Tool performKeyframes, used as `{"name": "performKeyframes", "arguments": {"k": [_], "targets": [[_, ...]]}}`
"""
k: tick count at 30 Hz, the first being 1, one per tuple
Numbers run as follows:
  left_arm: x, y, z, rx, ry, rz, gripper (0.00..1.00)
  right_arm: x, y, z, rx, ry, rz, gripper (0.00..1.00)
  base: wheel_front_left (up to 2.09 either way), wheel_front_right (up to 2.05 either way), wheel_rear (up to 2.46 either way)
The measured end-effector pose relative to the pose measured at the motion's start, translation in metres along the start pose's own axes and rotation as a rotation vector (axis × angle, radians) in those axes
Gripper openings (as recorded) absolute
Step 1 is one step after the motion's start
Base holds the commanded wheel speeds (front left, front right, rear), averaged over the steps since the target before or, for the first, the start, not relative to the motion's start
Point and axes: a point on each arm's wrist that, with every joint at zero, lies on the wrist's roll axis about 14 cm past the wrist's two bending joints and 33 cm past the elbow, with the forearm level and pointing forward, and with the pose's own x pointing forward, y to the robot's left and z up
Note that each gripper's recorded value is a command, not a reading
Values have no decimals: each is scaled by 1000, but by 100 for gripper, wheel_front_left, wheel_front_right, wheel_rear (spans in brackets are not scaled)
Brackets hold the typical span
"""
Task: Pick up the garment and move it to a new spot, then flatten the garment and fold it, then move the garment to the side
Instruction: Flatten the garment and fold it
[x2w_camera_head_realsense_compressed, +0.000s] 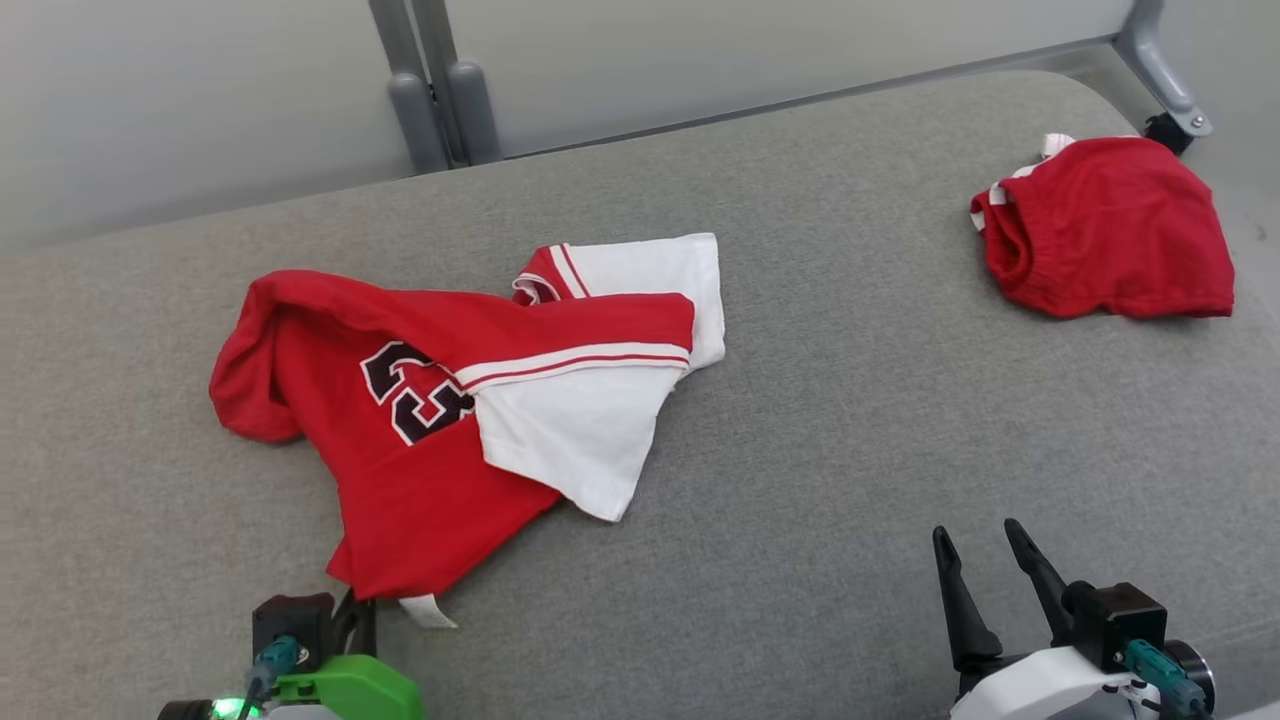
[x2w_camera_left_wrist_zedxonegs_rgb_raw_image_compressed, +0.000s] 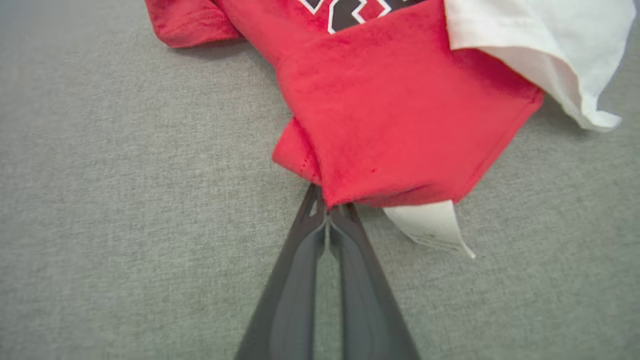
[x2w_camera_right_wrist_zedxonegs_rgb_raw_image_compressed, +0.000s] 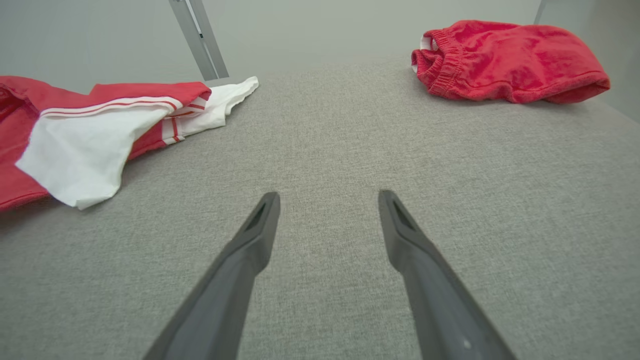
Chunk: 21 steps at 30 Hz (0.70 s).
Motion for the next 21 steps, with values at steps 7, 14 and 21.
{"name": "performKeyframes", "arguments": {"k": [7, 14, 21], "targets": [[-50, 16, -10, 26, 42, 65, 0, 9, 20, 2, -3, -7, 69, 100, 0, 0, 0], [-92, 16, -66, -68, 191, 117, 48, 15, 40, 2, -7, -6, 133, 100, 0, 0, 0], [-99, 23, -76, -151, 214, 155, 100, 18, 46, 3, -12, -9, 155, 100, 0, 0, 0]]}}
